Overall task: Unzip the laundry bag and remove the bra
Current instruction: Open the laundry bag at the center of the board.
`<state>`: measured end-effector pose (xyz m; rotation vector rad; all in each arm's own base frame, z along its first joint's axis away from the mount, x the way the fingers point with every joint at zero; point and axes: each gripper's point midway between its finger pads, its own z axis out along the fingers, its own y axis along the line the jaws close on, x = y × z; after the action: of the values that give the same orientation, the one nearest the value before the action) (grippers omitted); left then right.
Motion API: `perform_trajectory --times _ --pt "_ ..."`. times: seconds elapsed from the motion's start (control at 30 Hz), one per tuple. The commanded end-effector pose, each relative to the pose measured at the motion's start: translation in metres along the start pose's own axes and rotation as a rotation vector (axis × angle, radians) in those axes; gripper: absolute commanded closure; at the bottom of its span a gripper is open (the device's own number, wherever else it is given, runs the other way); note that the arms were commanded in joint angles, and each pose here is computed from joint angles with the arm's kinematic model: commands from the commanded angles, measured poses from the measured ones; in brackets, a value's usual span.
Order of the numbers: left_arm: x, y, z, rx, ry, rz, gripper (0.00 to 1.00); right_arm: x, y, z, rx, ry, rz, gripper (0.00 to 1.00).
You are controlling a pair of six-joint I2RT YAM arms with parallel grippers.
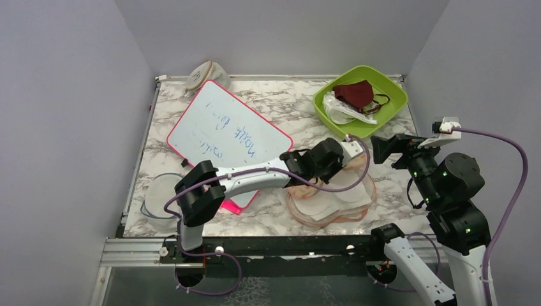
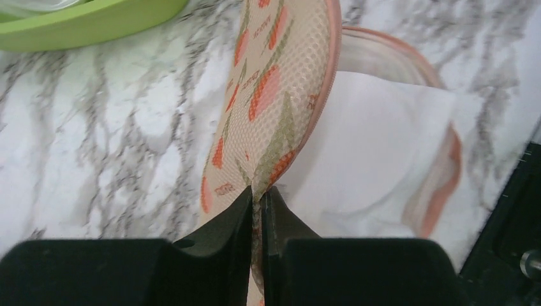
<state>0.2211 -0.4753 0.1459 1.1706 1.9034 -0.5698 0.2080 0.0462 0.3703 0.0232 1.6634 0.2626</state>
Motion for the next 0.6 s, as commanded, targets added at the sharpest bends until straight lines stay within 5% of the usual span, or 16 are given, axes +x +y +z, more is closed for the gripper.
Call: perform_trajectory --times 0.0,0.2,0.43,0.57 --pt "-0.011 0.046 -0.013 -0.137 -0.001 0.000 0.96 -0.007 0.002 -0.002 -0.009 -0.007 -0.012 0.00" --pt "-0.001 0.080 -0.005 -0.263 0.062 0.044 0.89 -0.005 0.006 0.000 -0.029 0.006 -0.005 0.00" --pt "-0.009 0.111 -0.015 -0.364 0.078 0.085 0.52 -0.002 0.008 -0.003 -0.037 0.032 0.002 0.00" --pt "-0.029 0.125 -0.033 -0.417 0.043 0.106 0.43 -0.004 0.006 -0.005 -0.020 0.042 0.010 0.00"
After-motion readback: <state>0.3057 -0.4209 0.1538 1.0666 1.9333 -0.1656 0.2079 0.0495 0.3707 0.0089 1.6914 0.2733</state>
